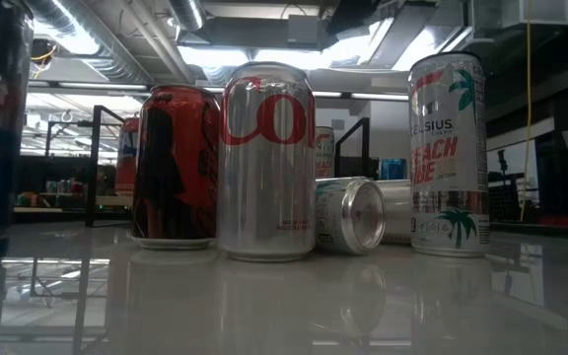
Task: Place canned beverage on shelf
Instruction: Put the blue soda can on the shelf
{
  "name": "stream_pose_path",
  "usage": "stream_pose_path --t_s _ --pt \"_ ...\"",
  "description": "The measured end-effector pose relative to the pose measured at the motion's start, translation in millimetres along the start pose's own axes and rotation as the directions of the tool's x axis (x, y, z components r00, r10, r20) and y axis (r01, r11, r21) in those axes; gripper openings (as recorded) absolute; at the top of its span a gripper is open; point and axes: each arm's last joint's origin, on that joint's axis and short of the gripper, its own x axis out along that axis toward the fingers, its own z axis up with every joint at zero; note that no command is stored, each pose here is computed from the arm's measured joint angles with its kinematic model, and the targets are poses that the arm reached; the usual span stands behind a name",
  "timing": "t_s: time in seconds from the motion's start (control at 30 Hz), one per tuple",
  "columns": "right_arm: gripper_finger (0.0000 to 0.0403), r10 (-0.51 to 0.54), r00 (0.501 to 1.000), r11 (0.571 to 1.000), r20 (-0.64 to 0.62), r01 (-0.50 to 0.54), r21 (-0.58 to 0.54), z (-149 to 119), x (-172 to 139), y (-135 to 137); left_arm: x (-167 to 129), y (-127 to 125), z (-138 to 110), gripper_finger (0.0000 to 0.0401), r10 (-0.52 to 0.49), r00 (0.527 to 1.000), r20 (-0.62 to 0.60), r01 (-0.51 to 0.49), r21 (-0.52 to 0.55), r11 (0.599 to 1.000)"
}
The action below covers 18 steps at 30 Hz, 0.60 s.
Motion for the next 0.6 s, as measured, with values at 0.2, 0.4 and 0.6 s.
stream_pose_path --t_s 0.2,0.4,0.6 --pt "0.0367 0.0 1.0 1.0 0.0 0.0 0.0 0.0 0.0 0.0 -0.1 -0.2 -0.1 0.0282 -0.002 1.0 -0.001 0.002 0.0 1.0" --pt "0.0367 0.0 1.0 1.0 0.0 0.0 0.0 0.0 0.0 0.0 0.1 0.4 1.0 0.0217 0.0 1.0 -0.001 0.0 0.037 0.999" --pt "0.0367 0.0 1.0 1.0 -0.001 0.0 0.0 0.0 0.2 0.0 -6.6 9.4 18.1 0.0215 -0.028 0.999 -0.039 0.032 0.108 0.994"
